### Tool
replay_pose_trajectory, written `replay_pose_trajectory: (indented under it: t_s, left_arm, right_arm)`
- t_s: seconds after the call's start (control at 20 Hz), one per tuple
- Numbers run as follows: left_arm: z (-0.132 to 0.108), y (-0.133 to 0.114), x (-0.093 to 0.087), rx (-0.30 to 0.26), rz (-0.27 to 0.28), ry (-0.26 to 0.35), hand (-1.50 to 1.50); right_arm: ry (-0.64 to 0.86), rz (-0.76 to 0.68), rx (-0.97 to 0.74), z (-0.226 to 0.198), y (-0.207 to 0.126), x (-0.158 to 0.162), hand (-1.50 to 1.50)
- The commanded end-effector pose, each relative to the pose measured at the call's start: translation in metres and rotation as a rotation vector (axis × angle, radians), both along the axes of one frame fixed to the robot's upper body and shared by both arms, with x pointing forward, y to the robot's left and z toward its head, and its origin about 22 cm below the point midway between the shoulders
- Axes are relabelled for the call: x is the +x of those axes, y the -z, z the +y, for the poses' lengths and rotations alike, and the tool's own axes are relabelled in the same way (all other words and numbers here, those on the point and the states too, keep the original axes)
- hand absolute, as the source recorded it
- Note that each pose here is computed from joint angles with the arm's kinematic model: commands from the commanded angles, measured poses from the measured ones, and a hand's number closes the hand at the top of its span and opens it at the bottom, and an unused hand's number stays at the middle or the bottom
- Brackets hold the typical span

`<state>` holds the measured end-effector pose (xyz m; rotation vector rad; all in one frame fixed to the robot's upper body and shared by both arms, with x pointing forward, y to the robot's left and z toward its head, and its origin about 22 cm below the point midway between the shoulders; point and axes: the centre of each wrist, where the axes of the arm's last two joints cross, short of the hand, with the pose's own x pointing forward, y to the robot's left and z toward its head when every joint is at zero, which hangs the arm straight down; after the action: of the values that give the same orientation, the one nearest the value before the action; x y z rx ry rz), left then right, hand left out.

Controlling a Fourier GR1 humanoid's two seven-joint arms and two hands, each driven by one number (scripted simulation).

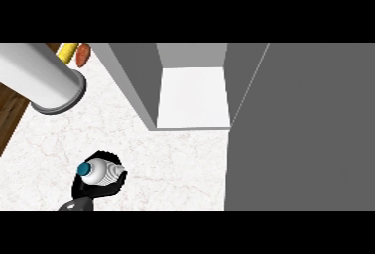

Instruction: Pick up the bottled water, place it into the cabinet and close the cabinet

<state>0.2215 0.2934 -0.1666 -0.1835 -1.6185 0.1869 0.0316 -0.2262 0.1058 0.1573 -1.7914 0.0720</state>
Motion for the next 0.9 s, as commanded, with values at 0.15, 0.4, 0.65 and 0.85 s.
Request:
replay_pose_trajectory:
  t_s: [0.15, 0.4, 0.65, 0.85]
  left_arm:
    - [-0.058, 0.01, 0.002, -0.098, -0.095, -0.056, 1.5]
    - [-0.068, -0.009, 0.025, -0.163, -0.078, -0.011, 1.5]
    - [-0.099, -0.033, 0.053, -0.152, -0.075, 0.029, 1.5]
    - [-0.12, -0.069, 0.066, -0.161, -0.068, 0.075, 1.5]
  right_arm:
    - [0.017, -0.024, 0.005, 0.0, -0.014, 0.004, -1.5]
    - [0.008, -0.012, 0.012, 0.001, -0.017, -0.007, -1.5]
    - [-0.002, -0.014, 0.02, -0.002, -0.013, -0.005, -1.5]
    - [0.007, -0.022, 0.01, 0.002, -0.005, 0.005, -1.5]
